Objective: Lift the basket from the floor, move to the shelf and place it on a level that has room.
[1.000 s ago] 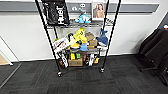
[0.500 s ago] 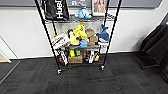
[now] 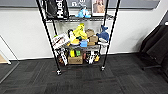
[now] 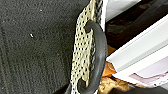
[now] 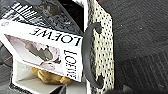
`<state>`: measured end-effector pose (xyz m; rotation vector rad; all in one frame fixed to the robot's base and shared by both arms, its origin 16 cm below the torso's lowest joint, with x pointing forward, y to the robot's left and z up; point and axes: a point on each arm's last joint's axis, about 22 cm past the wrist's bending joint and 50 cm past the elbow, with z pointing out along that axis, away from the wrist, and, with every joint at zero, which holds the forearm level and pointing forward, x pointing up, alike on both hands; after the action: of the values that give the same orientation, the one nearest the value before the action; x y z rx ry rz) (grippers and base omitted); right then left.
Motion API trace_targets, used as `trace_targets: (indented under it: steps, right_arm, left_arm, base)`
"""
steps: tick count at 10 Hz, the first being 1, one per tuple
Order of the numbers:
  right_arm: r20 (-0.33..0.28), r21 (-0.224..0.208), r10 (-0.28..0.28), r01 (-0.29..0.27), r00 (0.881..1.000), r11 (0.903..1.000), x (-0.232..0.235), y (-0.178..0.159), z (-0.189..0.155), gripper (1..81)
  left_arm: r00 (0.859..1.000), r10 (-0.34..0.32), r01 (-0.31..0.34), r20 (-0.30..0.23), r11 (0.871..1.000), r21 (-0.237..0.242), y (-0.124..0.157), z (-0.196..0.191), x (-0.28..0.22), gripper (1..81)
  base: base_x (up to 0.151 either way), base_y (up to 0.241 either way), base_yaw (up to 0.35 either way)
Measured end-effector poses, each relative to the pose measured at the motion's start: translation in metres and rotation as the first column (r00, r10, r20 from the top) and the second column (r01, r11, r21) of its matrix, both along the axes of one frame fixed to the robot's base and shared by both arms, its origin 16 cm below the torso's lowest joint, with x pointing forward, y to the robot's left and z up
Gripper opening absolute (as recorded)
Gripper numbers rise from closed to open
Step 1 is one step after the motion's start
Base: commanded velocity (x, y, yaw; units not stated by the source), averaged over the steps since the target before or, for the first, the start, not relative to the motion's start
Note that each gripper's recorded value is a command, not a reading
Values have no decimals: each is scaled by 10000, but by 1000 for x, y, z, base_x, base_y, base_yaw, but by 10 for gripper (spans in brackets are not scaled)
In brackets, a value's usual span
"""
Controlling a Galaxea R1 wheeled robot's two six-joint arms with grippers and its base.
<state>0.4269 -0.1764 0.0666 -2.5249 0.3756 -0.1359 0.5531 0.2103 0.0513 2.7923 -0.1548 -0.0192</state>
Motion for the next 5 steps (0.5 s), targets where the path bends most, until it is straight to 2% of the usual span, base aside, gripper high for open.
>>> trace_targets:
  steps: [4,5]
  right_arm:
    - [555,289,-82,66,9984,9996,29,20,-22,811]
    - [554,304,-122,105,9984,9995,31,23,-26,811]
  left_arm:
    - [9983,18,-17,590,10000,-27,-1,-18,23,811]
    - [9982,23,-22,592,10000,-24,-1,-22,24,811]
  base:
    - [0,0,0]
    - [0,0,0]
